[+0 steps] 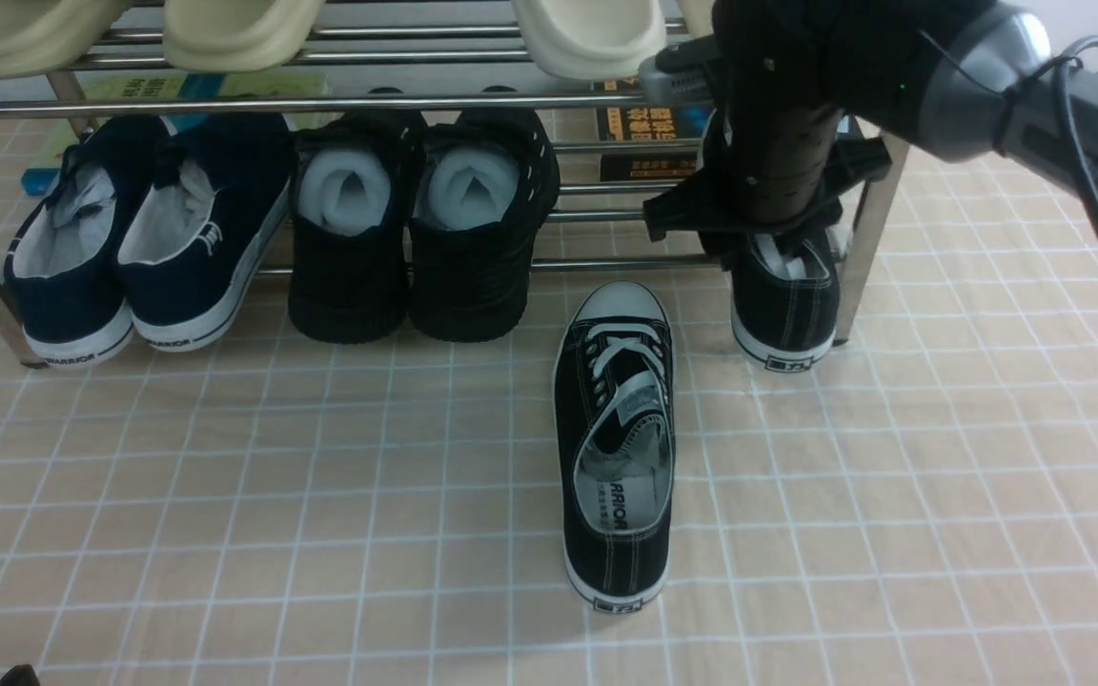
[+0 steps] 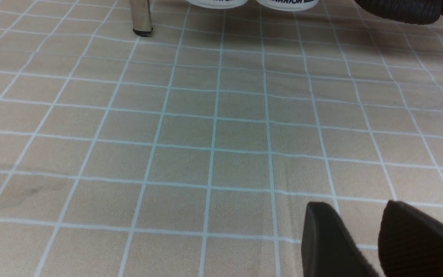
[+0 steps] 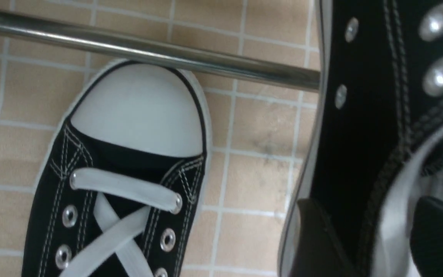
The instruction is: Take the shoes off the shelf from the light coffee tablecloth by hand.
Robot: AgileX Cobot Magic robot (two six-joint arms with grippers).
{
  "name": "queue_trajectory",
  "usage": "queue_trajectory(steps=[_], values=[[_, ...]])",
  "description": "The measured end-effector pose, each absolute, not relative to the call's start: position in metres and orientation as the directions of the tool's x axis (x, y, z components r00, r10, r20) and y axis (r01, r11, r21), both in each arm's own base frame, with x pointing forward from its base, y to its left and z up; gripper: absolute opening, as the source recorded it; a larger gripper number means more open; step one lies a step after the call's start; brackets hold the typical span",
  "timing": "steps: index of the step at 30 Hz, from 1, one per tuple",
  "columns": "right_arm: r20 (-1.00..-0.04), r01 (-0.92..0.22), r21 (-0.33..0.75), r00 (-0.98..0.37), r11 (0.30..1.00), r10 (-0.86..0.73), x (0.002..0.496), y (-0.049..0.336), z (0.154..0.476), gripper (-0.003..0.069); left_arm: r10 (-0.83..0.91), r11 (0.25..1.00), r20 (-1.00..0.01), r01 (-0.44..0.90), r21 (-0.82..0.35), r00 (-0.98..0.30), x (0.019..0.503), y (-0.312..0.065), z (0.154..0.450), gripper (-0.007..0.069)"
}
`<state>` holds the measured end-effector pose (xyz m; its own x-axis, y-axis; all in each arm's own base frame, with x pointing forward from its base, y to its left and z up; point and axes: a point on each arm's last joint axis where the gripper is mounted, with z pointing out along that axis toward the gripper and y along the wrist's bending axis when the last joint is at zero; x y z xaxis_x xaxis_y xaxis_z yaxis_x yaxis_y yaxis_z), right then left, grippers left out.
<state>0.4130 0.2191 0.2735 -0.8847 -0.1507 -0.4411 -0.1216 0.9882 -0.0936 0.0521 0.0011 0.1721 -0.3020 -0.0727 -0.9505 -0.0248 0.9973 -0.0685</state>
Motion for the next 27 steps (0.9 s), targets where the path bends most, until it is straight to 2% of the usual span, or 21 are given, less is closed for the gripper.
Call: queue_trajectory(steps=[5,8,9,10,11,12,16,18,22,24,27], values=[[-0.437,-0.133,-0.123,-0.882,0.984,-0.174,0.422,0.222,0.254,0.0307,-0.073,0.997,-0.951,-0.025,-0.068,-0.302,0.052,0.001,0.172,0.0239],[-0.421,-0.135,-0.144,-0.888,0.98,-0.184,0.423,0.222,0.247,0.0207,-0.073,0.997,-0.951,-0.025,-0.068,-0.302,0.052,0.001,0.172,0.0239],[-0.414,-0.136,-0.142,-0.891,0.98,-0.184,0.423,0.222,0.247,0.0164,-0.073,0.997,-0.951,-0.025,-0.068,-0.302,0.052,0.001,0.172,0.0239],[-0.398,-0.149,-0.148,-0.896,0.978,-0.197,0.421,0.222,0.247,0.008,-0.073,0.997,-0.951,-0.025,-0.068,-0.302,0.052,0.001,0.172,0.0239],[-0.385,-0.159,-0.145,-0.9,0.977,-0.204,0.418,0.221,0.251,0.0028,-0.073,0.997,-0.951,-0.025,-0.068,-0.302,0.052,0.001,0.172,0.0239],[-0.372,-0.174,-0.143,-0.903,0.974,-0.216,0.415,0.22,0.255,0.0011,-0.073,0.997,-0.951,-0.025,-0.068,-0.302,0.052,0.001,0.172,0.0239],[-0.345,-0.228,-0.098,-0.905,0.969,-0.248,0.399,0.219,0.28,0.0007,-0.073,0.997,-0.951,-0.025,-0.068,-0.302,0.052,0.001,0.172,0.0239],[-0.372,-0.257,-0.043,-0.893,0.966,-0.254,0.382,0.215,0.307,0.0007,-0.073,0.997,-0.951,-0.025,-0.068,-0.302,0.052,0.001,0.172,0.0239],[-0.393,-0.267,0.026,-0.889,0.963,-0.236,0.348,0.202,0.339,0.0007,-0.073,0.997,-0.951,-0.025,-0.068,-0.302,0.052,0.001,0.172,0.0239],[-0.368,-0.267,0.048,-0.9,0.962,-0.232,0.335,0.196,0.34,0.0007,-0.073,0.997,-0.951,-0.025,-0.068,-0.302,0.052,0.001,0.172,0.0239],[-0.28,-0.241,0.064,-0.936,0.968,-0.215,0.301,0.184,0.326,0.0007,-0.073,0.997,-0.951,-0.025,-0.068,-0.302,0.052,0.001,0.172,0.0239]])
